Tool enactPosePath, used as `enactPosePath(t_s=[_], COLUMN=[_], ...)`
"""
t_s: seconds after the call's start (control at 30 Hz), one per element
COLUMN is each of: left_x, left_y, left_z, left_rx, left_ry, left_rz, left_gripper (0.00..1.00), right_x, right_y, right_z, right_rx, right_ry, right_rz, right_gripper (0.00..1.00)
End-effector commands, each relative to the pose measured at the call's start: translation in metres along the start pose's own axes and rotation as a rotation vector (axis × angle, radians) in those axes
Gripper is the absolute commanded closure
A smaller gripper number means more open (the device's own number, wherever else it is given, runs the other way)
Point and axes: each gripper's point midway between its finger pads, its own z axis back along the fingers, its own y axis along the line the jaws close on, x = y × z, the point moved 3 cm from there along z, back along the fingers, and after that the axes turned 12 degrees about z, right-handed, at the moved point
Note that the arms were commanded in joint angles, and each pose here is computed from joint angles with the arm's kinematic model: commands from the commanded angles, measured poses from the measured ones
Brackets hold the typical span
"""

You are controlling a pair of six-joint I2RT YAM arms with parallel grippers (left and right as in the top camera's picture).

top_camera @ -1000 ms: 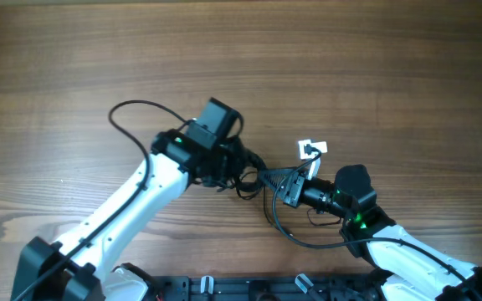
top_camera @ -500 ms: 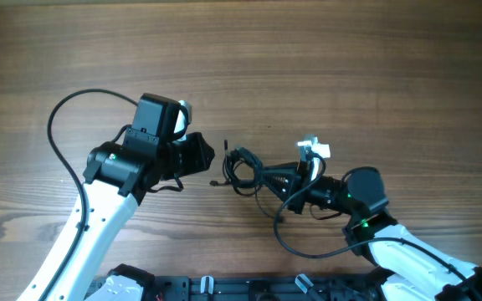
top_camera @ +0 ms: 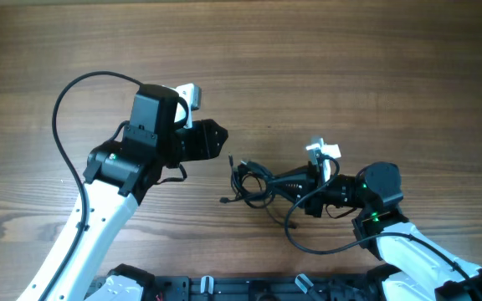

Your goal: Untangle cables

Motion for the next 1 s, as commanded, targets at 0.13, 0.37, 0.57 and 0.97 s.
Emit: enactPosePath(t_s=[0.13,0.37,0.57,0.97], left_x=[-0.017,-0.025,-0.033,-0.038], left_y=[-0.006,-0.011,-0.007,-0.001], left_z=[-0.019,-0.026,-0.024,-0.023], left_rx=[-0.073,-0.116,-0.100,-0.062], left_ry=[0.178,0.258,0.296,0.313], left_rz=[0.064,0.108,0.126,0.140], left_gripper=[0.59,0.70,0.78,0.96], right_x=[0.001,-0.001,-0.001,0.000], right_y=[0.000,-0.003,-0.004,-0.008], right_z=[0.000,0.000,0.000,0.000], right_rx=[0.009,-0.006,-0.008,-0.039], right_ry=[0.006,0.012,0.012,0.000], right_rz=[0.029,0.015,0.028,0.023], right_gripper=[0.96,0.95,0.94,0.93])
